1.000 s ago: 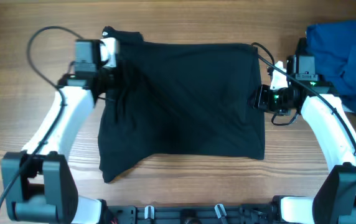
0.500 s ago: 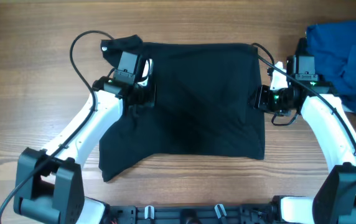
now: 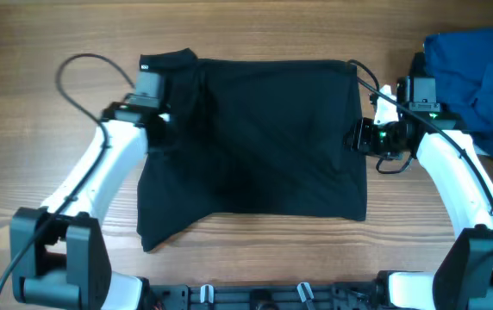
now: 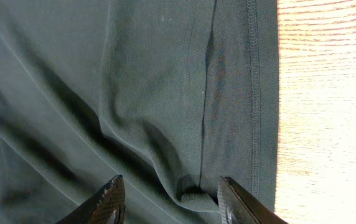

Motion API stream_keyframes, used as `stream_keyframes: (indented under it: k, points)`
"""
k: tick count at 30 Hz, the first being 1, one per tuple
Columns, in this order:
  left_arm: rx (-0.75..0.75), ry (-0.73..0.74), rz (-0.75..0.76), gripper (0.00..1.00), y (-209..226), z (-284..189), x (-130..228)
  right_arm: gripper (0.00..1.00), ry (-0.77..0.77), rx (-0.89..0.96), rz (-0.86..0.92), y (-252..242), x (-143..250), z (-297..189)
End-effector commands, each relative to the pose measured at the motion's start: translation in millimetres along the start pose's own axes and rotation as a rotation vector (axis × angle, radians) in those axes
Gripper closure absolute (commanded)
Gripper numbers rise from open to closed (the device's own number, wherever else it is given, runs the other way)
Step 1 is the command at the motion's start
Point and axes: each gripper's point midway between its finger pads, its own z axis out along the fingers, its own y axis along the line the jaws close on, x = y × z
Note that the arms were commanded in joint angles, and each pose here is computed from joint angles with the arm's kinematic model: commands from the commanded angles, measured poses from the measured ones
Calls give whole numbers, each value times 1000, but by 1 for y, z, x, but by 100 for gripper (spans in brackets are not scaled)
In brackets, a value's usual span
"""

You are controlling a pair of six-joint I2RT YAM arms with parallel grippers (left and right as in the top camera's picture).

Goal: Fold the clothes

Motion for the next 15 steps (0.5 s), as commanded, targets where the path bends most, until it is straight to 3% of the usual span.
stream_keyframes:
  k: [1, 8, 13, 14, 15]
  points:
    - [-4, -29, -89, 37, 23, 12, -17, 51, -11, 4, -27, 1, -6, 0]
    - [43, 59, -36, 40, 18, 69, -9, 51, 2, 6, -23, 1, -3, 0]
    - [59, 74, -41, 43, 17, 73, -7, 51, 7, 6, -21, 0, -1, 0]
    - [74, 82, -42, 50, 14, 73, -5, 51, 6, 6, -22, 0, -2, 0]
    - [86, 90, -42, 80, 12, 73, -3, 51, 6, 6, -22, 0, -2, 0]
